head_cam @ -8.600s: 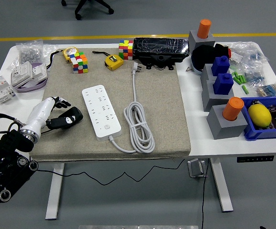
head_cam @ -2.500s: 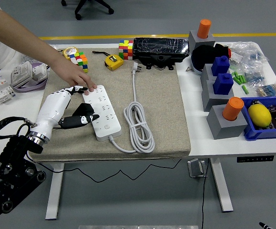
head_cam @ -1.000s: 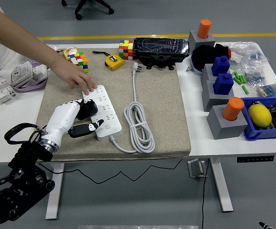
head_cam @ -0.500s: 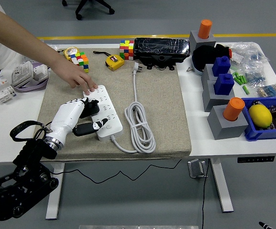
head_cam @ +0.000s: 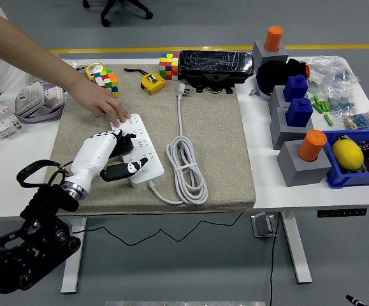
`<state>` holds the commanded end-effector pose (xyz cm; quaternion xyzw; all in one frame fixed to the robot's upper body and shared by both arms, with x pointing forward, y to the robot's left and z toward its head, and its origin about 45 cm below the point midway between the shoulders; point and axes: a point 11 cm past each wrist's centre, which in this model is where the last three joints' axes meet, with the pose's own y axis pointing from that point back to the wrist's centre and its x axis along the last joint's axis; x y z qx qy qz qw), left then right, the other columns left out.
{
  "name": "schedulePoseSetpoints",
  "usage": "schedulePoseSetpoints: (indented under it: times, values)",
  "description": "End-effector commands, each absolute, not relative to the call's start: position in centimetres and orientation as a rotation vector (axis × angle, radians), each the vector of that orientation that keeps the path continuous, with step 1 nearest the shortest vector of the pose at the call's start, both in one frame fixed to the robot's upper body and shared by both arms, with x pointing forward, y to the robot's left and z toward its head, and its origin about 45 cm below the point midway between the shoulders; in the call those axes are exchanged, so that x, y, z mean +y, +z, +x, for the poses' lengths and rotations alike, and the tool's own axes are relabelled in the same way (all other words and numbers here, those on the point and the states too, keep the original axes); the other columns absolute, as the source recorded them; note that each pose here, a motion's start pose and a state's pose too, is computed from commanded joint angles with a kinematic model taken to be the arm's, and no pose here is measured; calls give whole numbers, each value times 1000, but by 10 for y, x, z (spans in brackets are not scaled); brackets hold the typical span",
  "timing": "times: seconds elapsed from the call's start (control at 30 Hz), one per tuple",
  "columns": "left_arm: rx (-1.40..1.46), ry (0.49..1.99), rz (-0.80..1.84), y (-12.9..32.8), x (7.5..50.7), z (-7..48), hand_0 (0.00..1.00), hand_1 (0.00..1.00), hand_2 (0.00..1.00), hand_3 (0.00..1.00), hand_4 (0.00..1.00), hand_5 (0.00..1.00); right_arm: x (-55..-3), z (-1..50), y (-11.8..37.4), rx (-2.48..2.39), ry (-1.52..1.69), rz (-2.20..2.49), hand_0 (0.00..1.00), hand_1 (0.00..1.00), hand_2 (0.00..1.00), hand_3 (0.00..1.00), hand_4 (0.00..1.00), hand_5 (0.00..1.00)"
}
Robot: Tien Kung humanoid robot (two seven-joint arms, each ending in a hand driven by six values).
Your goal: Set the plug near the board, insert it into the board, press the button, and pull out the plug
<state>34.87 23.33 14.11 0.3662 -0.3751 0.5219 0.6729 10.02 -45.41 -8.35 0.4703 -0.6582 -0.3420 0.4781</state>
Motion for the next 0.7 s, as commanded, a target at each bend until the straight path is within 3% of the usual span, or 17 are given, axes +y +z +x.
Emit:
schedulePoseSetpoints:
  times: [0.47,0.5,0.67,0.7]
  values:
    - [-882,1207,691,169,221,346,727,736,729,732,834,580,-455,100,-83,-1613,-836,1146,650,647,647,568,993,559]
    - [-882,1208,670,174,218,345,664,650,655,724,833,575,-455,100,-83,-1613,-836,1145,650,647,646,568,992,561]
    - [-826,1169,624,191,207,336,664,650,655,724,833,575,-455,100,-83,-1611,-835,1145,650,647,646,568,992,561]
    - [-816,1152,621,194,204,334,374,439,492,722,836,563,-455,100,-83,-1611,-835,1146,650,647,646,568,992,562]
